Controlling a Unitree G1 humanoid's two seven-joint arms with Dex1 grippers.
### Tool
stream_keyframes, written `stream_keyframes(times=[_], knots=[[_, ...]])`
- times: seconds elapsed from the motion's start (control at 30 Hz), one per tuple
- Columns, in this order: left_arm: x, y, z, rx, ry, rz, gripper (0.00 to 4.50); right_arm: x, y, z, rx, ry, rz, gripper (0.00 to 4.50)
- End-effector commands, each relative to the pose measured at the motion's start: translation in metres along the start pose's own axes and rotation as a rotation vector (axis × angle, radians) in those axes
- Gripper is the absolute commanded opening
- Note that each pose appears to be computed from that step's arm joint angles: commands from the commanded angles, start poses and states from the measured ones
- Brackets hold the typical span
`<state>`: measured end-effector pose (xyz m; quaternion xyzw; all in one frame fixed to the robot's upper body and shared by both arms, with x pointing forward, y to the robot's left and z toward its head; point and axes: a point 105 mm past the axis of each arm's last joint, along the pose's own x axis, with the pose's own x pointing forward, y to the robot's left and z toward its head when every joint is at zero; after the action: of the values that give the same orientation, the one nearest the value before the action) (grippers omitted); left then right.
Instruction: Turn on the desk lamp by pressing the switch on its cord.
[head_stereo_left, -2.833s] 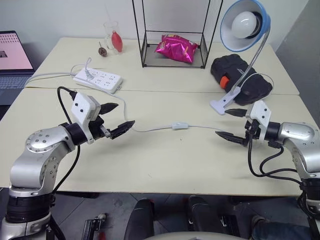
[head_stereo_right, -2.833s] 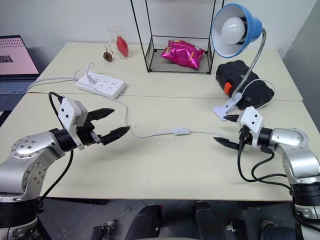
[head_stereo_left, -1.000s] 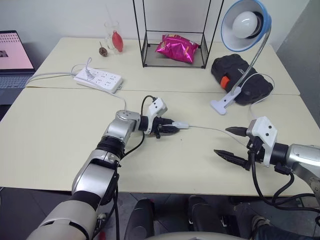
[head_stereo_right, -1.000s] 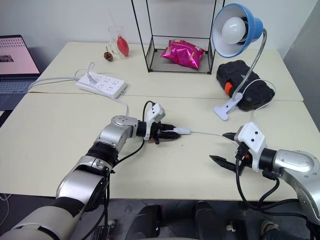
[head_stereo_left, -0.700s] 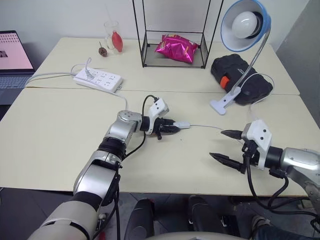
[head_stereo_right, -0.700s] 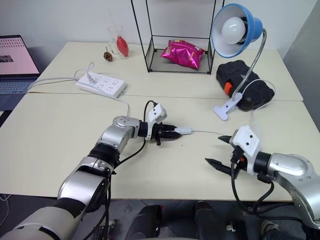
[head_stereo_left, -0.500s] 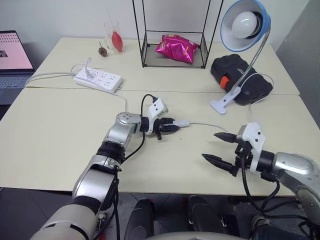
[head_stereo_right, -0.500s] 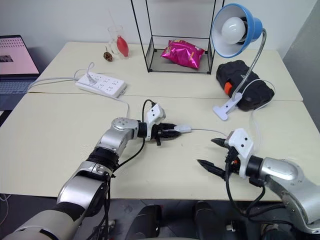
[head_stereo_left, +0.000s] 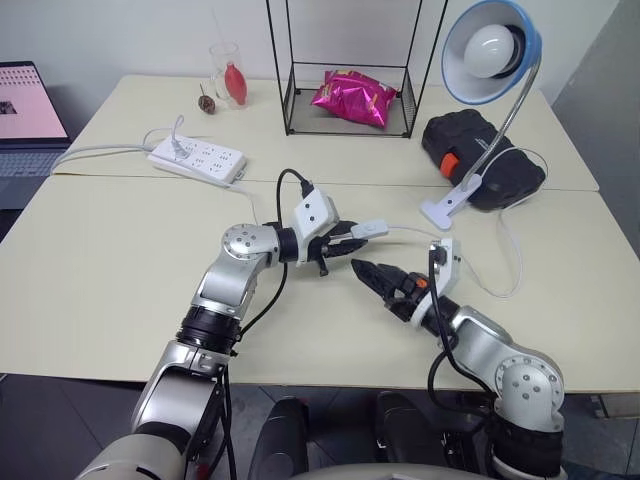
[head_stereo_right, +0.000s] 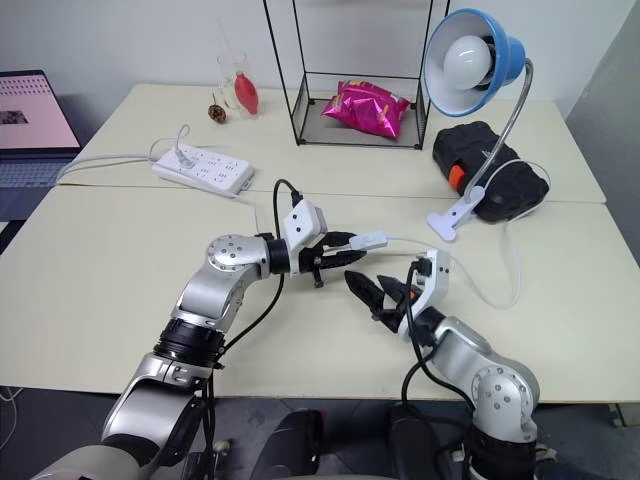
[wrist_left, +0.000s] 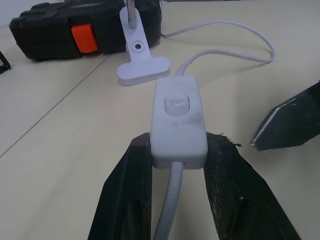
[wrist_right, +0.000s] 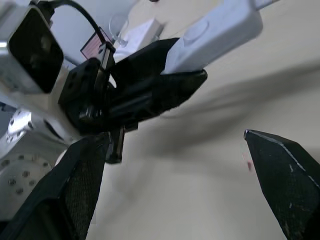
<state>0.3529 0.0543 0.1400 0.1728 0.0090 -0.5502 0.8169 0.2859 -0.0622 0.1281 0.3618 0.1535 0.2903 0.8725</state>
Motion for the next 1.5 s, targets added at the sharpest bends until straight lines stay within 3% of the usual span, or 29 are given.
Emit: stream_keyframes(times=[0.03,0.53,1.1,1.23,1.5], knots=[[-0.003,0.001,0.014,0.010,-0.025,0.016,1.09,0.010,0.007,0.018,0.127,-0.085,0.020,4.50],[-0.004,0.001,0.019,-0.087,0.038,0.046,1.09,0.037,0.014,0.029,0.310,-0.128,0.041,4.50],[-0.003,0.003,0.021,-0.112,0.054,0.068,1.09,0.040,0.010,0.019,0.359,-0.090,0.005,4.50],[-0.002,0.003,0.023,-0.113,0.043,0.069,1.09,0.041,0.008,0.017,0.382,-0.089,-0.003,3.79],[-0.002,0.002,0.025,-0.111,0.035,0.069,1.09,0.043,0.006,0.011,0.387,-0.072,-0.011,1.70]])
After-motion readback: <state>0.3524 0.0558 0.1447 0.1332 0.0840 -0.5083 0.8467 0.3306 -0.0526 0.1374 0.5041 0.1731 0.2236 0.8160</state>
